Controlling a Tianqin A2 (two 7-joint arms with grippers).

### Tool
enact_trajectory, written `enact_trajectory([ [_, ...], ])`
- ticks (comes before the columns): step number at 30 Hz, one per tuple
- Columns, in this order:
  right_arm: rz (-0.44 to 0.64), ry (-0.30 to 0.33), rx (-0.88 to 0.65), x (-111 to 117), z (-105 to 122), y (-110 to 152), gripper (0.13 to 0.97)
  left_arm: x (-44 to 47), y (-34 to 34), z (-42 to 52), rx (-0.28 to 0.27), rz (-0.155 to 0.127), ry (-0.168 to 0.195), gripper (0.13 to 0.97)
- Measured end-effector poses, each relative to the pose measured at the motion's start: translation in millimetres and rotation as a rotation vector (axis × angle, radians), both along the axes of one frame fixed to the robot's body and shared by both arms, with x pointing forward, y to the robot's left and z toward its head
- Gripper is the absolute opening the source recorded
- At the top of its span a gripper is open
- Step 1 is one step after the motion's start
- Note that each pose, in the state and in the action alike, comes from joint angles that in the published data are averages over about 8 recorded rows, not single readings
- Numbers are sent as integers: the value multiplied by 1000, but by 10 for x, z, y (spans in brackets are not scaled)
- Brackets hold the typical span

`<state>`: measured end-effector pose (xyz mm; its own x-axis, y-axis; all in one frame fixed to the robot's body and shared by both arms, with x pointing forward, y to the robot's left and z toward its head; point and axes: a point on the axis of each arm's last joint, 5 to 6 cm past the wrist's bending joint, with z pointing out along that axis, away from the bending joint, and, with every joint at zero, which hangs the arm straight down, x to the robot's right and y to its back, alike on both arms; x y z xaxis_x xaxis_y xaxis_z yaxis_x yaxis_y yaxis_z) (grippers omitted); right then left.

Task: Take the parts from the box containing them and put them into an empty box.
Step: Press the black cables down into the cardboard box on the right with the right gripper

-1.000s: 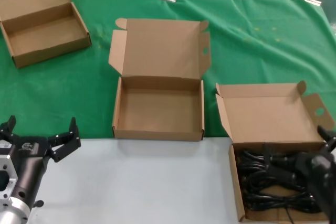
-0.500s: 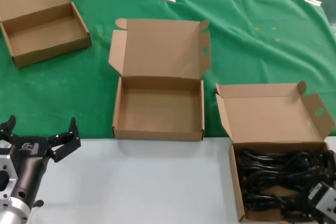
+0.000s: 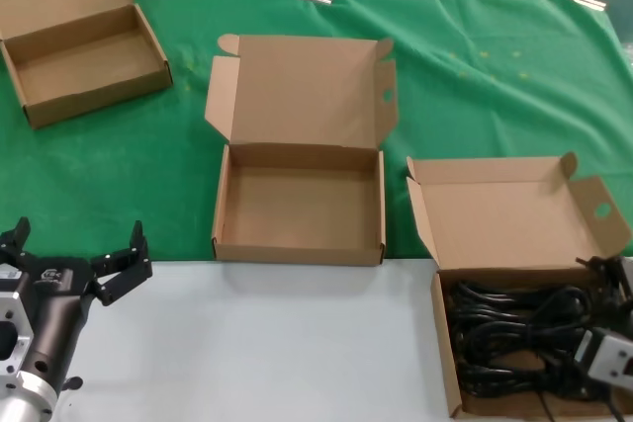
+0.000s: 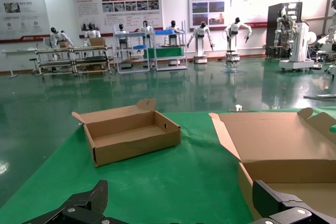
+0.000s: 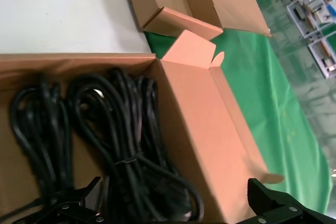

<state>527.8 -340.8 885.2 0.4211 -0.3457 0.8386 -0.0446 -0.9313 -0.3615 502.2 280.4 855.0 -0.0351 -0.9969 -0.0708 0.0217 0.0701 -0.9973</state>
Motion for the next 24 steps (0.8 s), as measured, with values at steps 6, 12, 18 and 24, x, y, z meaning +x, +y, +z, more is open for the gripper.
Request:
enact_trajectory([
  [6,23,-14,-46,105,8,1,966,0,0,0,0,0,0,966],
  [12,43,-16,-71,168,-20,3,966,0,0,0,0,0,0,966],
  [18,60,-19,-79,215,-37,21,966,0,0,0,0,0,0,966],
  [24,79,-11,-81,237,-105,78,966,0,0,0,0,0,0,966],
])
